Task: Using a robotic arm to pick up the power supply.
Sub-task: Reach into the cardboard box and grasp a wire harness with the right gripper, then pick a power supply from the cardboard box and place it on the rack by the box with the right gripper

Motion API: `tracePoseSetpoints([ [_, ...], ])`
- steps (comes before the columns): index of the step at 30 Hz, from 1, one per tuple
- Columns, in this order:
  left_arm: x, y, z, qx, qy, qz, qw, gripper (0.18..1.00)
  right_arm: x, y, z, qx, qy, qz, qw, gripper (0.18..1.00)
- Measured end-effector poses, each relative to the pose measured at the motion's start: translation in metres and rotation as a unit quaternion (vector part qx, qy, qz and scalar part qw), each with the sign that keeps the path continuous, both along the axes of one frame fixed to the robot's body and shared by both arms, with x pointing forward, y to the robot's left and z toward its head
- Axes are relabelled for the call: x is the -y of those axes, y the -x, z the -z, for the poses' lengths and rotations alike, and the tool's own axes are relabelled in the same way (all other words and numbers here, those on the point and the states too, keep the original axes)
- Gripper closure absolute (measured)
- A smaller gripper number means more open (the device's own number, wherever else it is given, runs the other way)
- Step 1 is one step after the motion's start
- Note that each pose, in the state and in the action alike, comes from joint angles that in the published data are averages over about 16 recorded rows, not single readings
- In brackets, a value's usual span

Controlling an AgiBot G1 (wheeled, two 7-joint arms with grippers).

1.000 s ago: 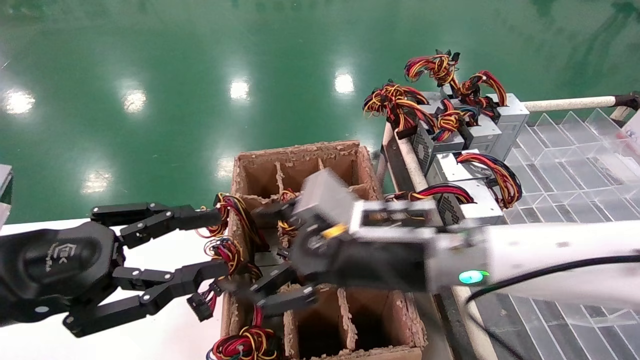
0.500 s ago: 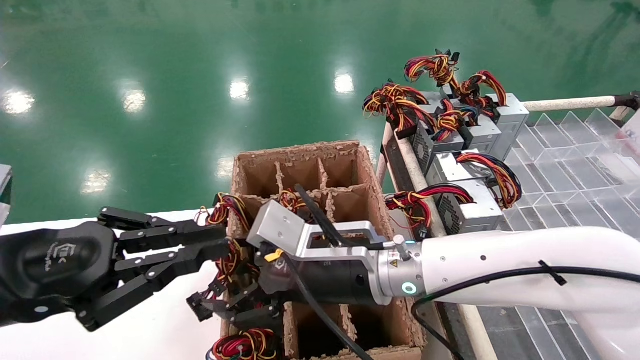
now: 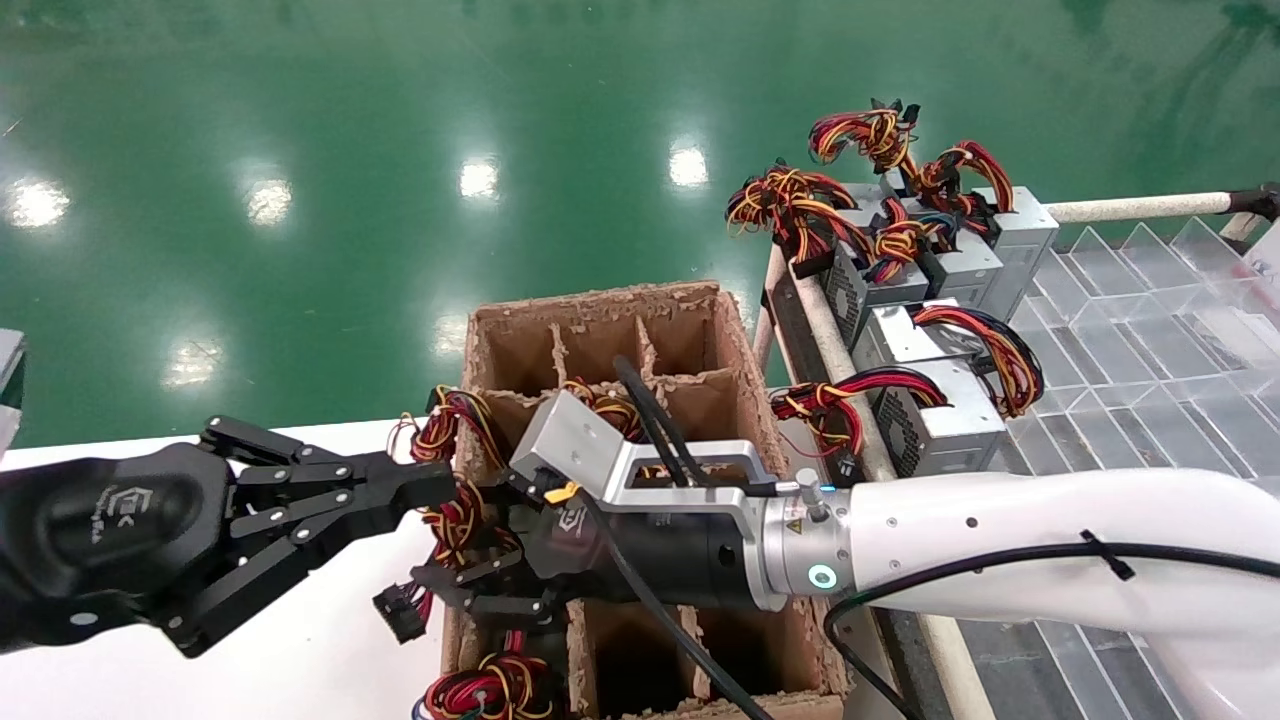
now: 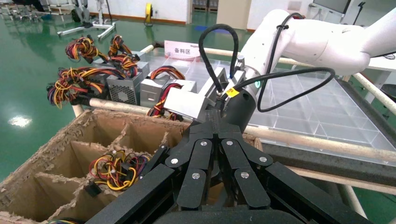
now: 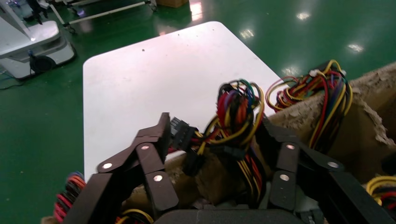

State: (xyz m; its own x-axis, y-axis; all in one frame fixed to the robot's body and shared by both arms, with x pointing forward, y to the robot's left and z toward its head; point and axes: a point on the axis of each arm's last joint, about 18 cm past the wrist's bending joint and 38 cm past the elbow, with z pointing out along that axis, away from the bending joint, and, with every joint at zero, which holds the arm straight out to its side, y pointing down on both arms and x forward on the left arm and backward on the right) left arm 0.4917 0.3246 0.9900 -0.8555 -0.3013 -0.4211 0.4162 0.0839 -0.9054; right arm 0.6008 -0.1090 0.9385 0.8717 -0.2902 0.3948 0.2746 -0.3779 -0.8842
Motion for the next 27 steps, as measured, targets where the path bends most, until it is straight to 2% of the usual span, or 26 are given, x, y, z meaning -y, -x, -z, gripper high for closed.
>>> tracePoseSetpoints([
  [15, 0.000, 0.000, 0.000, 0.000, 0.000, 0.000, 1.0000, 0.993, 0.003, -0.003, 0.000, -0.004, -0.006, 0.009, 1.000, 0.778],
  [21, 0.000, 0.000, 0.000, 0.000, 0.000, 0.000, 1.0000, 0.993, 0.009, -0.001, -0.007, -0.001, -0.013, 0.009, 1.000, 0.866],
  [27, 0.000, 0.000, 0.000, 0.000, 0.000, 0.000, 1.0000, 0.993, 0.023, 0.003, -0.021, 0.004, -0.027, 0.007, 1.000, 0.909],
])
